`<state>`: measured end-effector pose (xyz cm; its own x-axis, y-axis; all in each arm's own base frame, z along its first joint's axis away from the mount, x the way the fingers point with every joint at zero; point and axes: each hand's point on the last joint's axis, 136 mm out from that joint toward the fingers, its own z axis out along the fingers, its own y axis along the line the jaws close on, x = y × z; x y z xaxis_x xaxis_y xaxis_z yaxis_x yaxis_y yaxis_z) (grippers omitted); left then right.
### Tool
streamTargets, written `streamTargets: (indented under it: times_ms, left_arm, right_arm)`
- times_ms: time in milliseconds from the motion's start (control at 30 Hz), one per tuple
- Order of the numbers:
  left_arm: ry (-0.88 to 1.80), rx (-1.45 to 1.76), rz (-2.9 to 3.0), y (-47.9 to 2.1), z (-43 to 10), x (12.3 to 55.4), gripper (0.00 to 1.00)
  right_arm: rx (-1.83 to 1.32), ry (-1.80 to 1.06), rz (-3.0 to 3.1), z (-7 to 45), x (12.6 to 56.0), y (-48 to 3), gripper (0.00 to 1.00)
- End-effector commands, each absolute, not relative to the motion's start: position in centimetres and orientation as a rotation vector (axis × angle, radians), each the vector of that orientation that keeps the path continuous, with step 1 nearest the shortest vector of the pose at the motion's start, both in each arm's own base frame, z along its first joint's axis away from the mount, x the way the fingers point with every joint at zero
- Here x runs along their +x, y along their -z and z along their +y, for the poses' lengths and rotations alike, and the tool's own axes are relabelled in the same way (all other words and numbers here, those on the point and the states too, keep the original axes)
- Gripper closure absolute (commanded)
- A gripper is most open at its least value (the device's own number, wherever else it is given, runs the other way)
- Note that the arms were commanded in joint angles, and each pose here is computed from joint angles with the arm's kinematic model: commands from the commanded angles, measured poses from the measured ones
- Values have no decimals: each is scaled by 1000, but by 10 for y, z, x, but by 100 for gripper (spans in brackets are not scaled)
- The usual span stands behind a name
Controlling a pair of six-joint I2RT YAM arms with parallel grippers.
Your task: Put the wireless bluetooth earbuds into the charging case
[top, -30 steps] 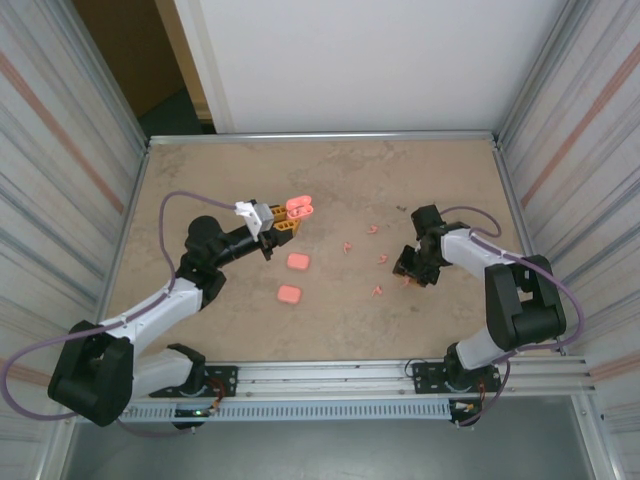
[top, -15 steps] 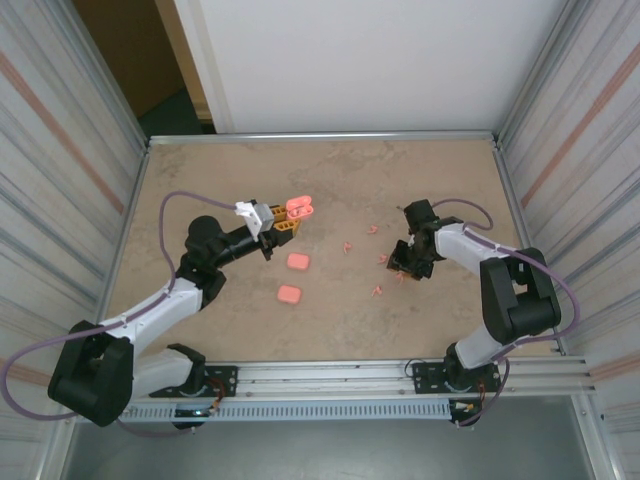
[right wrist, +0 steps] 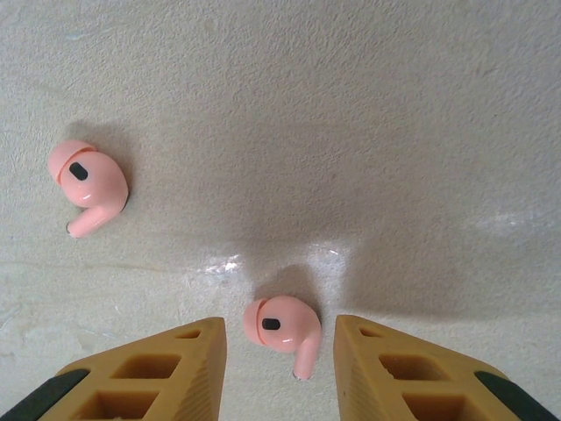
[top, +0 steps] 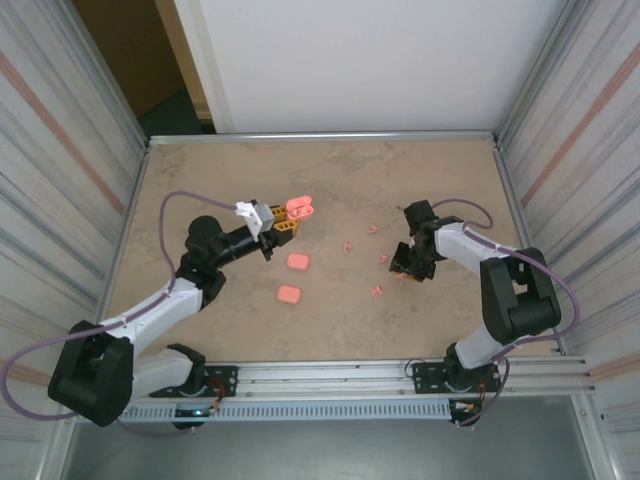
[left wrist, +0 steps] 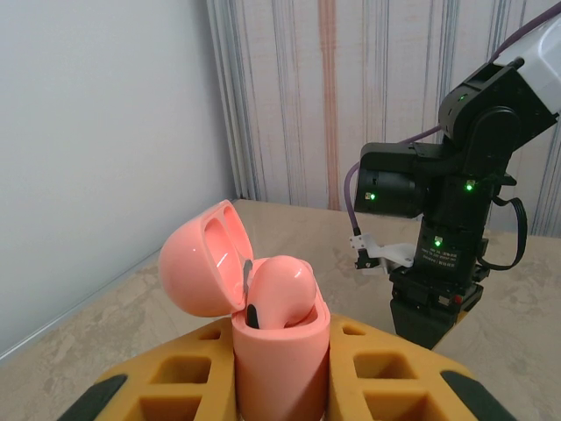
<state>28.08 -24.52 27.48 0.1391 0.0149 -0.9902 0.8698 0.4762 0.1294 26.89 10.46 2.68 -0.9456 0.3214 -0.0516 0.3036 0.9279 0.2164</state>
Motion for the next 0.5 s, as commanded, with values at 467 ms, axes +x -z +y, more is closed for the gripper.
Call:
streamTargets:
  times_ms: [467]
  left_arm:
    - [739, 907, 1230, -290, -246, 274, 100]
  right_arm:
    - [409, -258, 3040, 112, 273, -17, 65]
